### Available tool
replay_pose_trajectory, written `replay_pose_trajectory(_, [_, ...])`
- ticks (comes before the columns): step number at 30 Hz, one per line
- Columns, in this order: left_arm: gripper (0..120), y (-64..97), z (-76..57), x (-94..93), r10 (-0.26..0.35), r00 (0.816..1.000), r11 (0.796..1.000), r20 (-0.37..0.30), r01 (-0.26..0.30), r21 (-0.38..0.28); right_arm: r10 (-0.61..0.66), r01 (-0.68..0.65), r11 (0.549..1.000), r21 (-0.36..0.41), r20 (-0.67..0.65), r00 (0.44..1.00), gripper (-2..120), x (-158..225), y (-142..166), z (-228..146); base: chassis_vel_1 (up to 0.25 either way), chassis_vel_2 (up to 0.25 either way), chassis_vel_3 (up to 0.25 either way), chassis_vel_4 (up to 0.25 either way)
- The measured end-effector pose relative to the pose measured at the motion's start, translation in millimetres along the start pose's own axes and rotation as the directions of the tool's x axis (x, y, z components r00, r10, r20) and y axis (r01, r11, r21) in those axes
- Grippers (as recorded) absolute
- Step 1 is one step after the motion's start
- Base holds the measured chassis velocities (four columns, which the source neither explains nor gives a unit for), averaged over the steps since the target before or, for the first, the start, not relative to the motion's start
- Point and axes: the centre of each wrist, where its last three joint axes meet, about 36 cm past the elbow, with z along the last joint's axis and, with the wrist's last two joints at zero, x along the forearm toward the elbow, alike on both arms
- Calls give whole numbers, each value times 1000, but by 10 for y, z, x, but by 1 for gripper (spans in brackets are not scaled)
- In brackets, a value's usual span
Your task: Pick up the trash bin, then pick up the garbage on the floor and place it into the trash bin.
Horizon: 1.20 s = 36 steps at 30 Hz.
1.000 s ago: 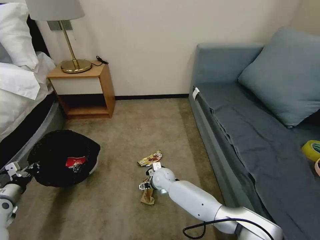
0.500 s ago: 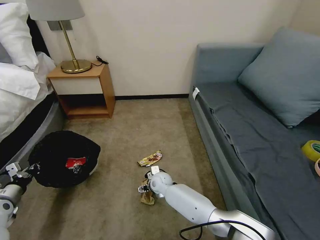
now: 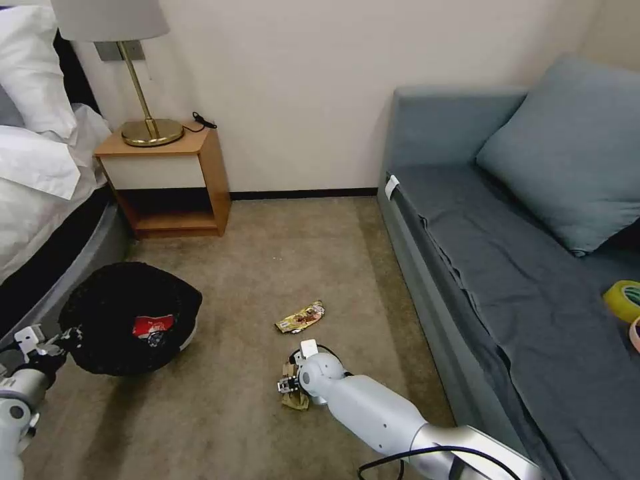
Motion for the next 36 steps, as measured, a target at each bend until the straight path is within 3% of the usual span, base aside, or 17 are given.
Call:
replay_pose_trajectory(6, [2,-1,9,-5,-1,1000,1000,1,1,2,2,-2,1000,3,6,1000,94,-21,-32,9,0,0,0,0])
replay_pose_trajectory(20, [2,-8,9,10,-2,1000,1000,6,2,4,4,-4,1000,4,7,1000,64,-40,-103,48,0,0,0,0])
replay_pose_trajectory(22, [2,-39,-3,13,2,1000,1000,12,-2,5,7,-7,1000,10,7,1000,53,-48,-120,69,0,0,0,0])
replay_pose_trajectory(28, [2,-49,-11,25,3,1000,1000,14,-3,5,11,-11,1000,11,13,1000,39,-40,-160,81,0,0,0,0])
replay_pose_trajectory(30, [2,-49,-4,36,2,1000,1000,13,-2,6,14,-14,1000,12,21,1000,26,-21,-192,73,0,0,0,0])
replay_pose_trajectory(36, [2,-64,-1,48,5,1000,1000,14,-5,6,23,-23,1000,13,35,999,9,37,-262,43,0,0,0,0])
